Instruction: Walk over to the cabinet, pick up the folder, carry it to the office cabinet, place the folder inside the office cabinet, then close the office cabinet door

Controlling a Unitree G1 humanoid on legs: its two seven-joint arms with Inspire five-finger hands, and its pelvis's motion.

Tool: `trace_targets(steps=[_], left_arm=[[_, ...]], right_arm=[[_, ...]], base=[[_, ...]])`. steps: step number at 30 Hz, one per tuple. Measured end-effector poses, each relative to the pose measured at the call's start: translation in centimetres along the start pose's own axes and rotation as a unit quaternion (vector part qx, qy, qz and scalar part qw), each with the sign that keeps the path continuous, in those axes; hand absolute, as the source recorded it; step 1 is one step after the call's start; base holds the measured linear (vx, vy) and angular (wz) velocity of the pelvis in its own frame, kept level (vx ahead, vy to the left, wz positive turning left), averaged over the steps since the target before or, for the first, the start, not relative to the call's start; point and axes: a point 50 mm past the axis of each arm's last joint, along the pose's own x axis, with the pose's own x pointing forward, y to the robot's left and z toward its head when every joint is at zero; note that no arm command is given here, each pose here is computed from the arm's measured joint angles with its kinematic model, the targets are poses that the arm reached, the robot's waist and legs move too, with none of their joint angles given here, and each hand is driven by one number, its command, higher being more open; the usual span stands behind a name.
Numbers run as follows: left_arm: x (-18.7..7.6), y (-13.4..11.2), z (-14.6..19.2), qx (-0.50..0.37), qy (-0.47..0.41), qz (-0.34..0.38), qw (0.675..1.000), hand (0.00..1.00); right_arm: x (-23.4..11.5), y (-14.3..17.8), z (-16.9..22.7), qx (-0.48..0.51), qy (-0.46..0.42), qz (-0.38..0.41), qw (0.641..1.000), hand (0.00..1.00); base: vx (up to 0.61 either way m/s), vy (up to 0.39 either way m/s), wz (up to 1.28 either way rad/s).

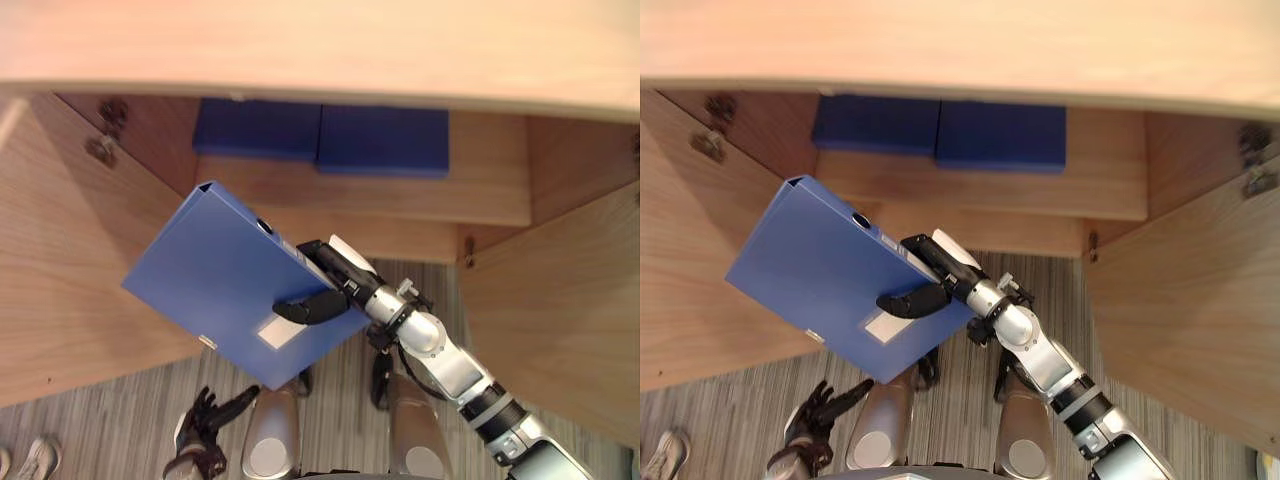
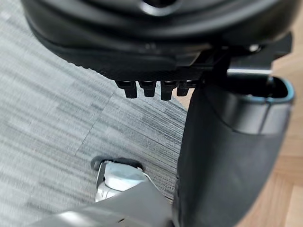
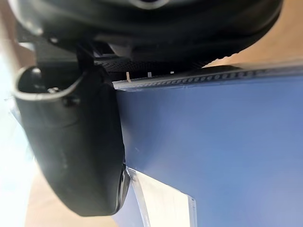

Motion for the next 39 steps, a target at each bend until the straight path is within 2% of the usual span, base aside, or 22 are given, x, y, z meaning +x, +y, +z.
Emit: trace_targets(steps=[4,8,10,12,13,16,20,23,24,29,39], left_arm=[[0.8,-3.3,2.6,0.002,-0.056,-0.051,0.997,1.0],[0.7,-5.6,4.5,-0.019,-0.099,-0.084,0.991,1.0],[0.8,-6.6,5.8,-0.035,-0.124,-0.091,0.988,1.0],[0.8,-7.4,6.5,-0.048,-0.135,-0.095,0.985,1.0],[0.8,-7.9,6.9,-0.062,-0.14,-0.097,0.983,1.0],[0.7,-8.4,7.6,-0.088,-0.153,-0.093,0.98,1.0],[0.5,-8.9,8.3,-0.111,-0.167,-0.089,0.976,1.0],[0.4,-9.1,8.6,-0.113,-0.174,-0.093,0.974,1.0],[0.4,-9.3,8.7,-0.114,-0.175,-0.094,0.973,1.0],[0.2,-9.9,9.0,-0.135,-0.179,-0.097,0.97,1.0],[0.2,-11.2,8.7,-0.135,-0.168,-0.108,0.971,1.0]], right_arm=[[1.4,-3.2,0.0,0.108,-0.003,-0.102,0.989,0.0],[3.0,-7.8,3.2,0.212,-0.084,-0.222,0.948,0.0],[3.5,-11.6,5.7,0.267,-0.148,-0.292,0.907,0.0],[3.5,-13.8,6.9,0.305,-0.181,-0.331,0.874,0.0],[3.4,-15.3,7.6,0.344,-0.201,-0.361,0.843,0.0],[2.7,-17.4,7.7,0.422,-0.223,-0.422,0.771,0.0],[2.5,-18.8,7.4,0.465,-0.221,-0.461,0.723,0.0],[2.5,-19.7,7.6,0.478,-0.218,-0.48,0.702,0.0],[2.5,-20.2,7.8,0.485,-0.219,-0.491,0.69,1.0],[3.1,-21.3,9.5,0.501,-0.229,-0.497,0.671,1.0],[5.0,-20.9,10.3,0.504,-0.206,-0.477,0.69,1.0]], base=[[-0.08,0.019,0.11],[-0.07,0.007,-0.01],[-0.04,-0.01,0.0],[-0.01,-0.011,0.02],[0.0,-0.033,0.04],[0.01,-0.042,0.04],[0.0,-0.047,0.01],[0.01,-0.044,0.03],[0.02,-0.041,0.03],[0.01,-0.047,0.06],[-0.02,-0.058,0.05]])
